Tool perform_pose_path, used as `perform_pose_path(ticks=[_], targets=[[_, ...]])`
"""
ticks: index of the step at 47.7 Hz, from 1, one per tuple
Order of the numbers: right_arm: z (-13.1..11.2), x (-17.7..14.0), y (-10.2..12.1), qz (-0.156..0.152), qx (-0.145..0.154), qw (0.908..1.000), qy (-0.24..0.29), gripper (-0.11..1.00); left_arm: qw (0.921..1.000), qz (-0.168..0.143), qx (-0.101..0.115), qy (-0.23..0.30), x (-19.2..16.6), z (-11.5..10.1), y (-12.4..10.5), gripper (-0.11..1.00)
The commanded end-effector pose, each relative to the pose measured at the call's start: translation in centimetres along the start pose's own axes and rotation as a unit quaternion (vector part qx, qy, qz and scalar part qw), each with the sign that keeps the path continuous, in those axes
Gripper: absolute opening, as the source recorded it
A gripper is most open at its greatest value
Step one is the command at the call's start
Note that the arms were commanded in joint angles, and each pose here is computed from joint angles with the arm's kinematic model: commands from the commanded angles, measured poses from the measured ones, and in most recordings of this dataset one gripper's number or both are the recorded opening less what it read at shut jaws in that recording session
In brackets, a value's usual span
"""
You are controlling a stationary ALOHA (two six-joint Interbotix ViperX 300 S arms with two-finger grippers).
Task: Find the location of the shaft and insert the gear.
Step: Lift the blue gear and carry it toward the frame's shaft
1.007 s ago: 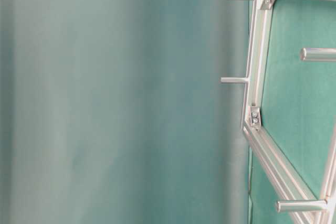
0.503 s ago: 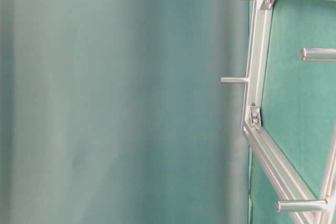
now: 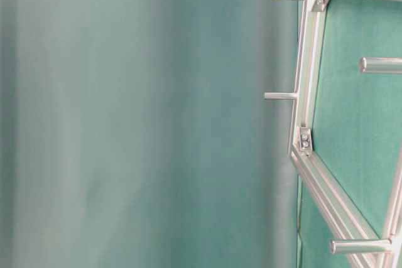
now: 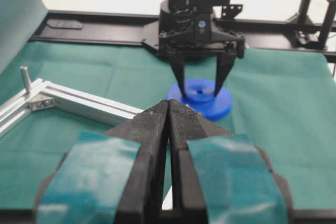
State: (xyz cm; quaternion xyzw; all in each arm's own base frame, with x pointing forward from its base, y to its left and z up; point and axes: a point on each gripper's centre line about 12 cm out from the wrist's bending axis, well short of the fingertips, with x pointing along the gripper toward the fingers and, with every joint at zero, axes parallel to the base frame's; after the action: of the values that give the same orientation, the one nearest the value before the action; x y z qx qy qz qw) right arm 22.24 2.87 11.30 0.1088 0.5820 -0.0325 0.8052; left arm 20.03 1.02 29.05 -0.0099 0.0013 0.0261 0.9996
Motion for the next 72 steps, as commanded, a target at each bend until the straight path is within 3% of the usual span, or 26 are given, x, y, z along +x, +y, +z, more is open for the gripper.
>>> perform_pose_path(ticks=[1,32,52,72], targets=[[1.3,-1.2,0.5,0.007,0.001,0.9998,-0.017,0.69,0.9999,0.001,-0.002,-0.014,0.2,1.1,0.0,0.01],[4.3,-8.1,1.9,0.023,-0.011,0.9981,-0.056,0.69,0.9999,0.001,-0.002,-0.014,0.2,1.1,0.0,0.01],[5.8,-9.5,1.9,0.006,-0.032,0.9969,-0.072,0.69,0.9999,0.001,-0.002,-0.011,0.3,1.0,0.0,0.01],[9.2,-8.9,2.9,0.0,-0.037,0.9968,-0.072,0.69,0.9999,0.001,-0.002,-0.011,0.3,1.0,0.0,0.01]])
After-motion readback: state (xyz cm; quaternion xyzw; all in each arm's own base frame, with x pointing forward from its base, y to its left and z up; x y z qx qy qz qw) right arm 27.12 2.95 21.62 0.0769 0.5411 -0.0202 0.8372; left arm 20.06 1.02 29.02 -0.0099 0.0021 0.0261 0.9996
